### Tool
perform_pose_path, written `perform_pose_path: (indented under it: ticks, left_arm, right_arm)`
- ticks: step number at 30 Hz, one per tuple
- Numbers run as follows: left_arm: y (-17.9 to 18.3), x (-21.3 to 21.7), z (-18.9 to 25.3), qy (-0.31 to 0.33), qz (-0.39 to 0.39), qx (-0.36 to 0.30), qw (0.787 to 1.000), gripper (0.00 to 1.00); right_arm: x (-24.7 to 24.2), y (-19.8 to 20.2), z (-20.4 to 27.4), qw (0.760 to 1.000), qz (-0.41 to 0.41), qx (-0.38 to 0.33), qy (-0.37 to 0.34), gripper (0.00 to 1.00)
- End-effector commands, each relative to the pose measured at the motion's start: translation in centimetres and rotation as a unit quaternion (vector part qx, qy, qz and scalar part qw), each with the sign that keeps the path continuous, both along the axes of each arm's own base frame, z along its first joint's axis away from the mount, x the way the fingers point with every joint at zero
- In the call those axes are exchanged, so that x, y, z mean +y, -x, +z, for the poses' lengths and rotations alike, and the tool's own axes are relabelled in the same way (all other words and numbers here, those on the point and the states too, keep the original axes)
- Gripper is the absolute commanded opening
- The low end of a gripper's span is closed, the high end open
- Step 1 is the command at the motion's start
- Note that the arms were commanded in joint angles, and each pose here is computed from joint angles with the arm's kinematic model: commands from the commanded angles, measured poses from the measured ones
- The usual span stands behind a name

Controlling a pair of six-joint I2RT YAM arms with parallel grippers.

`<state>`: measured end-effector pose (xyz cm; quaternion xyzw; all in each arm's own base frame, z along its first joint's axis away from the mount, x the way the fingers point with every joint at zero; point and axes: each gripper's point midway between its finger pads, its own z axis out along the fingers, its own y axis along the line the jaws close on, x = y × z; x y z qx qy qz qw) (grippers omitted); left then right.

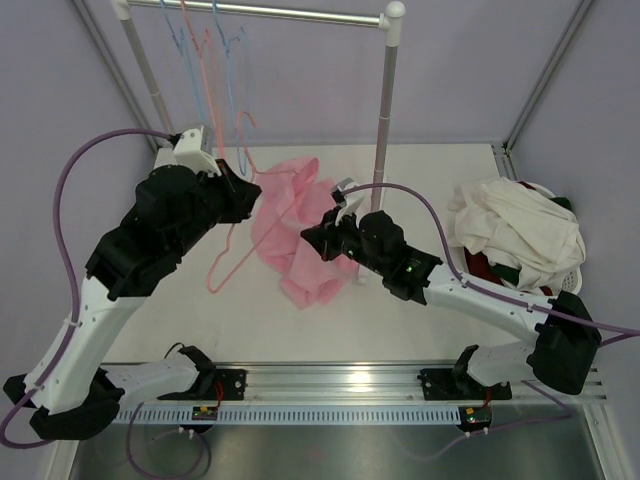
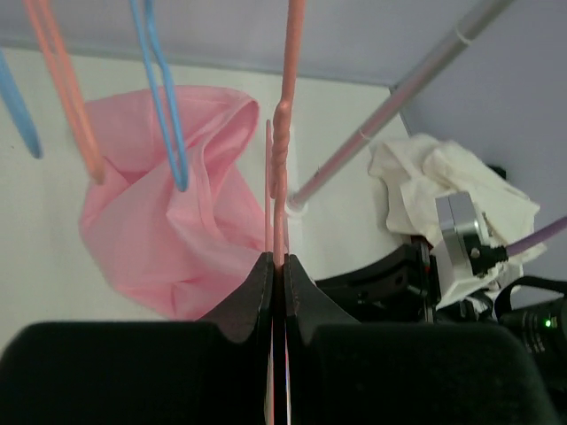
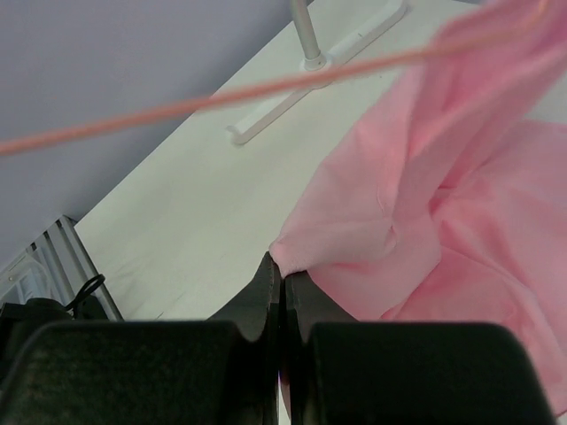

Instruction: Remove the t-shirt from the hanger

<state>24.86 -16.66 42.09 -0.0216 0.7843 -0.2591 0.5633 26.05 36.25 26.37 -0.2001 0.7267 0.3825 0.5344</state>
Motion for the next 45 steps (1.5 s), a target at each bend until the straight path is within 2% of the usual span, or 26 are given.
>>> perform_pose_path:
  ticks: [1,5,6,9,12,18,21,22,24,26,27,32,37,39,41,42,44,45]
  left_arm:
    - [2.4,-2.2,-0.3,0.011,-0.085,0.043,0.995,0.0]
    - [2.3,-1.3,1.4,0.011,-0.07,0.017,0.997,0.0]
    - [2.3,-1.3,1.9,0.012,-0.069,0.013,0.997,0.0]
    - [2.5,-0.7,3.9,0.012,-0.065,-0.003,0.998,0.0]
    - [2.5,0.3,5.0,0.003,-0.048,-0.021,0.999,0.0]
    - [1.1,0.6,4.6,-0.049,-0.037,-0.039,0.997,0.0]
    - [-0.2,1.3,4.1,-0.063,-0.002,-0.034,0.997,0.0]
    - [-0.6,1.3,4.2,-0.068,0.002,-0.04,0.997,0.0]
    - [-1.1,1.1,4.5,-0.067,0.005,-0.052,0.996,0.0]
    - [-1.2,0.7,5.0,-0.064,-0.005,-0.069,0.996,0.0]
    - [-1.4,0.3,5.7,-0.054,-0.008,-0.084,0.995,0.0]
    - [-2.3,-0.8,7.0,-0.045,-0.019,-0.109,0.993,0.0]
    - [-3.7,-2.0,7.9,-0.051,-0.025,-0.127,0.99,0.0]
    - [-4.2,-1.9,8.6,-0.055,-0.014,-0.134,0.989,0.0]
    - [-4.8,-2.1,8.9,-0.062,-0.01,-0.14,0.988,0.0]
    - [-5.1,-1.8,9.3,-0.067,0.001,-0.148,0.987,0.0]
    - [-5.6,-1.8,9.4,-0.073,0.01,-0.156,0.985,0.0]
    - [-6.0,-1.7,9.6,-0.077,0.017,-0.165,0.983,0.0]
  right_arm:
    - [-0.2,-1.0,3.1,0.999,-0.006,-0.029,-0.017,0.0]
    - [-1.5,-2.0,4.2,0.999,-0.037,-0.028,-0.01,0.0]
    - [-2.7,-3.5,4.2,0.997,-0.07,-0.013,0.002,0.0]
    - [-5.0,-6.1,3.0,0.995,-0.102,0.017,0.017,0.0]
    - [-7.3,-6.1,4.1,0.991,-0.131,-0.008,0.016,0.0]
    - [-10.3,-5.0,10.0,0.987,-0.156,-0.036,0.031,0.0]
    - [-10.9,-4.4,17.4,0.99,-0.128,-0.061,0.025,0.0]
    - [-10.5,-5.4,17.1,0.989,-0.13,-0.052,0.048,0.0]
    - [-12.3,-6.0,20.7,0.982,-0.166,-0.072,0.061,0.0]
    - [-13.7,-7.6,21.1,0.978,-0.183,-0.063,0.073,0.0]
    - [-14.6,-7.4,23.9,0.978,-0.187,-0.079,0.05,0.0]
    - [-19.5,-8.5,28.2,0.962,-0.25,-0.108,0.031,0.0]
    - [-25.3,-8.3,32.7,0.923,-0.344,-0.171,0.024,0.0]
    - [-28.0,-9.0,34.5,0.892,-0.405,-0.201,0.02,0.0]
    - [-30.8,-10.0,35.2,0.86,-0.46,-0.216,0.044,0.0]
    - [-32.0,-9.3,37.1,0.847,-0.477,-0.233,0.033,0.0]
    - [-34.0,-11.5,36.9,0.83,-0.506,-0.229,0.056,0.0]
    - [-35.0,-10.7,38.9,0.817,-0.518,-0.249,0.042,0.0]
